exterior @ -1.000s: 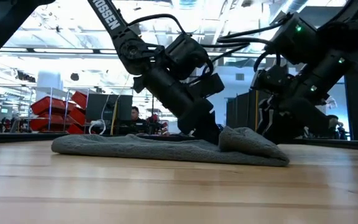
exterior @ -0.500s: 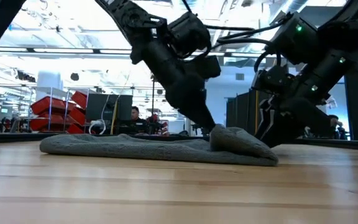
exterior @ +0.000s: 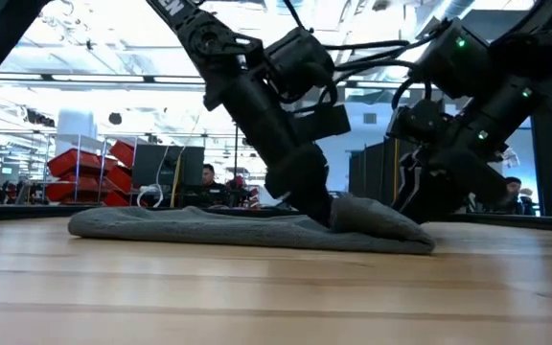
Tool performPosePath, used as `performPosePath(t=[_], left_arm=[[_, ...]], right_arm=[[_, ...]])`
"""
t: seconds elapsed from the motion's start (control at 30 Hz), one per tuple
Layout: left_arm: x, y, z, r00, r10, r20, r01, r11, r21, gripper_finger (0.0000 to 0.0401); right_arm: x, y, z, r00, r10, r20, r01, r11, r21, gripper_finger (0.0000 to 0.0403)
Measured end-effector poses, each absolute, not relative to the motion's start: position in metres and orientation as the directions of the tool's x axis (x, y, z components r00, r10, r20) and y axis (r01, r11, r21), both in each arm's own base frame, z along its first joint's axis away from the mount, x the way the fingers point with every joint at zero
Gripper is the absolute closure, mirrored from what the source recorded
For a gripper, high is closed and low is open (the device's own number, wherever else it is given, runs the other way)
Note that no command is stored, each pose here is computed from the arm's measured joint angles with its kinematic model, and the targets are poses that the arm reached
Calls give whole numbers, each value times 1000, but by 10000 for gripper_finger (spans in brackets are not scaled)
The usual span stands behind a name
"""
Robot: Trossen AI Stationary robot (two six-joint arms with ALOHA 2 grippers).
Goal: Roll towel
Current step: Roll the gray towel
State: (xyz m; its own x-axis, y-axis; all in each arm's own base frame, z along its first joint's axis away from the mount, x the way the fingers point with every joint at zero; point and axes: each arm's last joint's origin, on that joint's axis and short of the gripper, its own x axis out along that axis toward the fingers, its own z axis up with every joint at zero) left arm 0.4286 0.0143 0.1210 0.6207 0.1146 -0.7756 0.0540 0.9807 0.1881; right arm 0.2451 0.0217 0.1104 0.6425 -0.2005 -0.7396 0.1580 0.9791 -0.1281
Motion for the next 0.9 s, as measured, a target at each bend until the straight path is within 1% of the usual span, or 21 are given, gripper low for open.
performPosePath(t=[0.17, 0.53, 0.63, 0.77, 0.9], left_arm=[[425, 21, 116, 612, 126, -781, 20, 984, 175, 120], [424, 14, 113, 599, 125, -791, 16, 986, 168, 120], [424, 14, 113, 599, 124, -791, 17, 986, 168, 120], [424, 14, 117, 607, 122, -785, 17, 986, 167, 120], [422, 14, 123, 613, 118, -782, 14, 987, 159, 120]], right_arm=[[247, 20, 112, 656, -186, -732, 132, 983, -131, 210], [265, 14, 129, 698, -200, -688, 83, 976, -200, 210], [269, 18, 133, 711, -184, -678, 48, 975, -215, 210], [272, 20, 137, 725, -139, -675, 11, 982, -189, 210], [274, 18, 135, 729, -126, -673, 0, 983, -184, 210]])
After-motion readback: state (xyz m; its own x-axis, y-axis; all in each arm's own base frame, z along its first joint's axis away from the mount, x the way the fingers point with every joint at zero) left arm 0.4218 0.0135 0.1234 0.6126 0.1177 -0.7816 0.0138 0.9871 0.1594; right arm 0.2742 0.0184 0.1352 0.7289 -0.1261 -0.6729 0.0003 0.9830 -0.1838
